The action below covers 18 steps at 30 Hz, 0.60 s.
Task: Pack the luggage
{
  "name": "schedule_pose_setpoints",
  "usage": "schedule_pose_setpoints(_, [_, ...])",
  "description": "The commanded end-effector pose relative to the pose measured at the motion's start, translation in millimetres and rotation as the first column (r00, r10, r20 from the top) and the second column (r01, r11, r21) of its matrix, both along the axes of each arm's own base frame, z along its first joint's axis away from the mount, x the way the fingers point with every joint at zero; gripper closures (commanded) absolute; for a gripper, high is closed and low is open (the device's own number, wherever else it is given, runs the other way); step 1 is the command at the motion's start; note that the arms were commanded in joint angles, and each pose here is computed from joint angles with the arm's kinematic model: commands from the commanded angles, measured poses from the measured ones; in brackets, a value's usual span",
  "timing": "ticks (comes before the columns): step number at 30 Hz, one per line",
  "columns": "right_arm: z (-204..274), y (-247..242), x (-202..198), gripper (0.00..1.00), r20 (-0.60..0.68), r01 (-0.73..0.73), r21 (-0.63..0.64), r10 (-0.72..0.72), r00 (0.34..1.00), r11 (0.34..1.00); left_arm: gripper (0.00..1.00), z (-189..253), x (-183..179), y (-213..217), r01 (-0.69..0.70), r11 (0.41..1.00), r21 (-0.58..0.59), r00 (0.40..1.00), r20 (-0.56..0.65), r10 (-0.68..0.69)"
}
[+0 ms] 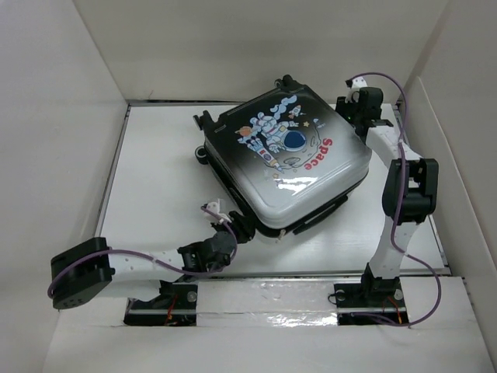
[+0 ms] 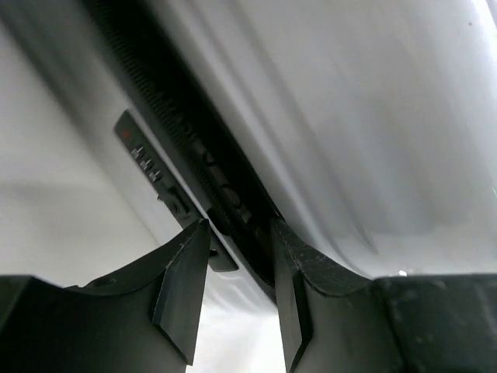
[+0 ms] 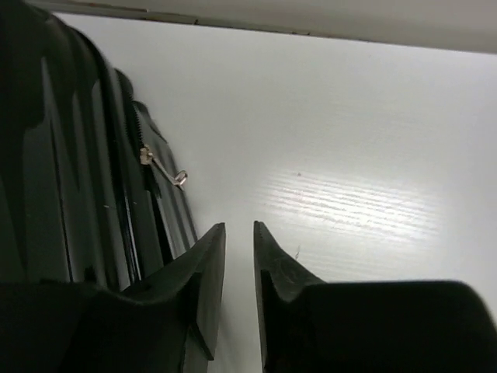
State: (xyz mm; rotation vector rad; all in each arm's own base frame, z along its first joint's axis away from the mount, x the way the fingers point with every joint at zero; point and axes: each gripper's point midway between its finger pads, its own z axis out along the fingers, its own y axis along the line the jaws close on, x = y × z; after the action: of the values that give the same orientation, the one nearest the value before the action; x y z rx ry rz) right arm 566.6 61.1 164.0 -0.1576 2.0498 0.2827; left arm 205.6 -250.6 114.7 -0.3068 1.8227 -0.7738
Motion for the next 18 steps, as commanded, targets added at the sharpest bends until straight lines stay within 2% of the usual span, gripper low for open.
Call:
schedule_pose_setpoints(1, [38, 101, -47, 0.62, -0.034, -0.331, 0.182, 0.343, 0.939, 0.926, 0.65, 53, -34, -74, 0.263, 0.952, -0.158, 0.965, 0.024, -0.263])
schedule_pose_setpoints(4, [52, 86, -46, 0.47, -0.012, -0.305, 0.166, 0.312, 0.95, 0.938, 0.64, 78, -23, -60, 0.193, 0.968, -0.162, 0.98, 0.074, -0.183])
schedule_pose_setpoints(7, [71, 70, -47, 0.39, 0.01, -0.266, 0.143, 0.267, 0.964, 0.953, 0.62, 118, -14, -39, 0.12, 0.977, -0.173, 0.985, 0.147, -0.095])
schedule_pose_setpoints(10, [118, 56, -56, 0.35, 0.108, -0.213, 0.12, 0.201, 0.974, 0.97, 0.56, 151, -5, -11, 0.016, 0.985, -0.172, 0.983, 0.185, 0.016])
schedule_pose_setpoints(11, [149, 47, -66, 0.34, 0.174, -0.193, 0.117, 0.171, 0.97, 0.974, 0.53, 159, -3, -3, -0.01, 0.984, -0.178, 0.98, 0.196, 0.045])
schedule_pose_setpoints(14, [178, 32, -84, 0.31, 0.252, -0.128, 0.124, 0.093, 0.963, 0.984, 0.46, 186, 7, 30, -0.103, 0.969, -0.225, 0.963, 0.22, 0.154])
schedule_pose_setpoints(15, [207, 28, -102, 0.31, 0.318, -0.111, 0.121, 0.068, 0.946, 0.986, 0.45, 196, 14, 45, -0.142, 0.956, -0.255, 0.953, 0.227, 0.202])
schedule_pose_setpoints(16, [215, 22, -111, 0.31, 0.345, -0.096, 0.125, 0.047, 0.937, 0.987, 0.45, 206, 17, 50, -0.139, 0.952, -0.274, 0.95, 0.236, 0.207])
schedule_pose_setpoints(17, [222, 20, -122, 0.34, 0.366, -0.086, 0.14, 0.029, 0.93, 0.986, 0.41, 211, 21, 55, -0.147, 0.945, -0.293, 0.947, 0.235, 0.22])
schedule_pose_setpoints(18, [208, 22, -133, 0.42, 0.361, -0.084, 0.143, 0.027, 0.932, 0.986, 0.39, 214, 25, 60, -0.157, 0.942, -0.296, 0.943, 0.237, 0.232])
